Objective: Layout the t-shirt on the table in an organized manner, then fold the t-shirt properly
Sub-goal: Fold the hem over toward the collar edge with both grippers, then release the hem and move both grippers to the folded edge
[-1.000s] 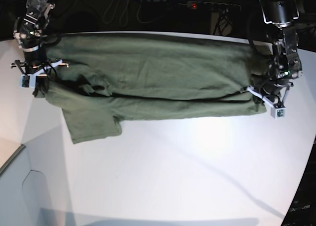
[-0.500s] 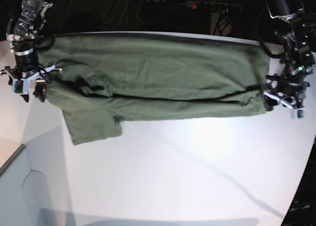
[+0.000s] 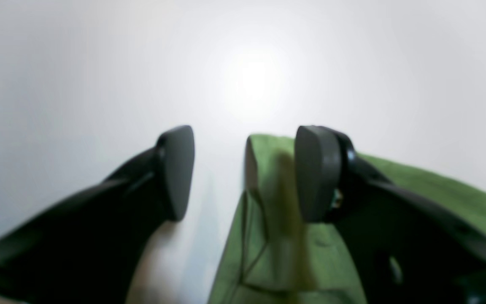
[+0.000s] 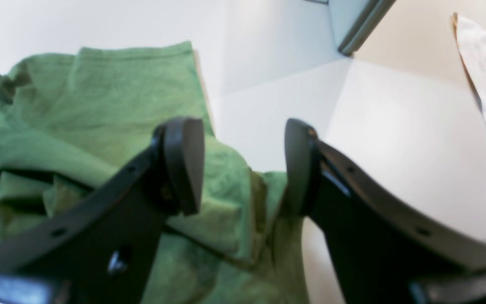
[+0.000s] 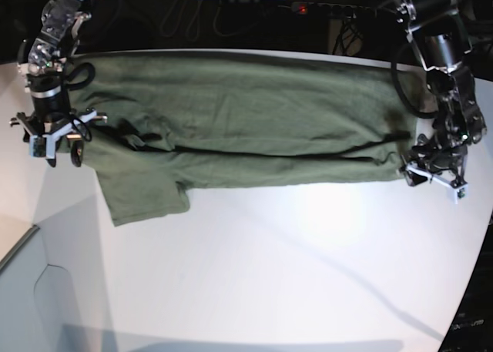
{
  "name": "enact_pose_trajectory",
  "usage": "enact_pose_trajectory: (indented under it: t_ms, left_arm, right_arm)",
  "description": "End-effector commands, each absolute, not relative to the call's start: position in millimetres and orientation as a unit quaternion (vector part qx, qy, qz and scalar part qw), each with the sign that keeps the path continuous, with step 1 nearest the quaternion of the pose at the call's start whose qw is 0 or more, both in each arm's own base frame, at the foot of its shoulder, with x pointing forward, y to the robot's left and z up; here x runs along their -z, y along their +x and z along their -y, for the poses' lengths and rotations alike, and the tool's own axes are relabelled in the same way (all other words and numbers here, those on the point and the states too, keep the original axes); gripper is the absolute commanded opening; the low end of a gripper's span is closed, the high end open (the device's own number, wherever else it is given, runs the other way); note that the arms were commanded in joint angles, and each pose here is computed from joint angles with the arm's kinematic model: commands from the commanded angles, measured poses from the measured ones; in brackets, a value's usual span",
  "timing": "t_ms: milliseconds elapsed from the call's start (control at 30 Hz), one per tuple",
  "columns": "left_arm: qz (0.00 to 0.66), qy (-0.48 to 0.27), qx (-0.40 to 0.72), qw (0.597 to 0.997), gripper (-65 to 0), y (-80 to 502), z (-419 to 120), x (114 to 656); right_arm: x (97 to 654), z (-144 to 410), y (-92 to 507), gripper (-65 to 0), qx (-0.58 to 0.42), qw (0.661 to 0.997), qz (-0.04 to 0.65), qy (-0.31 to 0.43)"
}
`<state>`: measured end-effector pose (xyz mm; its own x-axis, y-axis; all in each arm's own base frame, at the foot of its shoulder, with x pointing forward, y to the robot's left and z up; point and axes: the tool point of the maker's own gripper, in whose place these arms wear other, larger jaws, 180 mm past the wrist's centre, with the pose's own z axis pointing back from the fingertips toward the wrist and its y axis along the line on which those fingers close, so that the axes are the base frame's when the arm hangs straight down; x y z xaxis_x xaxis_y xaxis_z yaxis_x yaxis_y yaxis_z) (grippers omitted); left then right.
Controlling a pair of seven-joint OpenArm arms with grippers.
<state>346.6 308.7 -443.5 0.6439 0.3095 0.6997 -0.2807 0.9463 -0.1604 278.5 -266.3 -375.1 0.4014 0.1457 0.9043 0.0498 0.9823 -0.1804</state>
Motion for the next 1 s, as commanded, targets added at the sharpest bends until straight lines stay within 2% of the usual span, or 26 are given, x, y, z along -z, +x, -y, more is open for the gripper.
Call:
enact_pose_trajectory:
  t_ms: [0,333,567,667,967]
  left_arm:
    - [0.416,-0.018,-0.165,0.894,-28.3,363.4,-315.4,426.8]
    - [0.407,-0.029,-0.172,0.897,-29.9,367.7,-311.8,434.2]
    - [0.408,-0.030,-0.171,0.896,-52.6,368.8,-311.5,433.5]
    - [0.409,-0.027,-0.174,0.895,-65.0,369.6,-313.5,431.9]
    - [0.420,-0.024,-0.174,0.890,-64.9,371.6,-317.2,422.4]
  right_arm:
    - [358.6,270.1,287.4,-34.2,-0.031,0.816,0.569,-0.093]
    - [351.6,270.5,295.9,-34.2,-0.030,0.810,0.577,-0.095]
    - [340.0,270.5,309.1,-34.1,-0.029,0.799,0.593,-0.095]
    - [336.3,270.2,315.9,-34.0,-0.026,0.795,0.598,-0.094]
    - [318.1,272.6,337.8,-33.9,-0.023,0.784,0.613,-0.097]
